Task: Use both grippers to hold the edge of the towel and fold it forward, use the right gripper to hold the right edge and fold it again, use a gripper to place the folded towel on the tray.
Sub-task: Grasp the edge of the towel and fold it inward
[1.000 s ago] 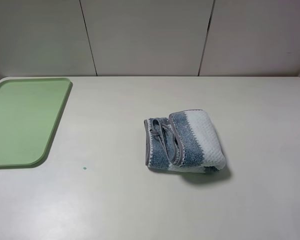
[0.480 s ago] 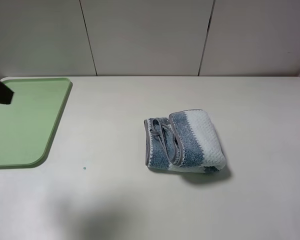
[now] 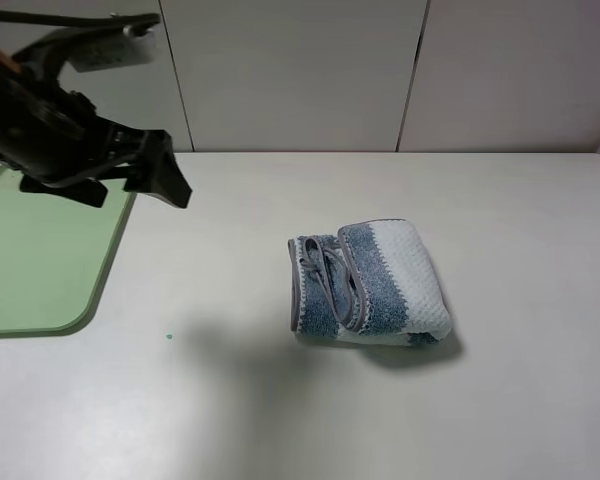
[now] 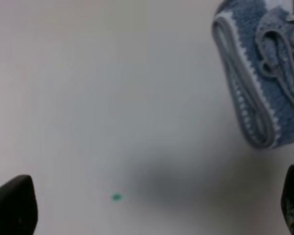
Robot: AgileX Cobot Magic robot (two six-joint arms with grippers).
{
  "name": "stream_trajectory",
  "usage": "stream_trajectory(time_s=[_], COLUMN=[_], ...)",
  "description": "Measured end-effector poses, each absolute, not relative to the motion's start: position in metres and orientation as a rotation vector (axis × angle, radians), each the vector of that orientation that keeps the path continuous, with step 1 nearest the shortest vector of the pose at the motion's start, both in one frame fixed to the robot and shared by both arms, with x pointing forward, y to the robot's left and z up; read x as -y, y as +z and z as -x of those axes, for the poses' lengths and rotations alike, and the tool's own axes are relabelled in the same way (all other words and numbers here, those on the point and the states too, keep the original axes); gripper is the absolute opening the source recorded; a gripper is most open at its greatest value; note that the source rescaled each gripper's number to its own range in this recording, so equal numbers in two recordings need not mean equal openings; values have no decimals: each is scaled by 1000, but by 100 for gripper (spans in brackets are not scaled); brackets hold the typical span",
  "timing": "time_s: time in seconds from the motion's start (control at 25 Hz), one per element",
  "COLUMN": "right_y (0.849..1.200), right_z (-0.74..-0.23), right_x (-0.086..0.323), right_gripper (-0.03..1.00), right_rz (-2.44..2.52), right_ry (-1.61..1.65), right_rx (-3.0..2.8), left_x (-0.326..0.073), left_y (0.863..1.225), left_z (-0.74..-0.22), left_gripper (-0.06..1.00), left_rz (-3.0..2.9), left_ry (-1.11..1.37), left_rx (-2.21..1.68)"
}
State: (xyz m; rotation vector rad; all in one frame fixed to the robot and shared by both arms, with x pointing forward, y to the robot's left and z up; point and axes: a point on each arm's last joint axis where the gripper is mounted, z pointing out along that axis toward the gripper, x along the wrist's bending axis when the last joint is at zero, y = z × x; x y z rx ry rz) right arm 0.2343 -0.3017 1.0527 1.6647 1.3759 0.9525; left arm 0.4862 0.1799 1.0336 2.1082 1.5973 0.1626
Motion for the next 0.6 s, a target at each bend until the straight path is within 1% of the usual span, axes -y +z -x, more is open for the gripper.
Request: stream_trajectory(time_s=[0.28,0.6], right_y=[1053,1053], right_z=[-234,-234], right_x=[302,302], right_gripper=[100,100], right_rz=[-1665,-1665], right_ry=[952,952], right_rx=[-1376,-1376], left_x=[-121,-75], left_y=[1006,974], left_z=[-503,-506], left_gripper=[100,100], left_rz=[-2081,-2044], left_ry=[97,44], left_rx=[-1577,-1593])
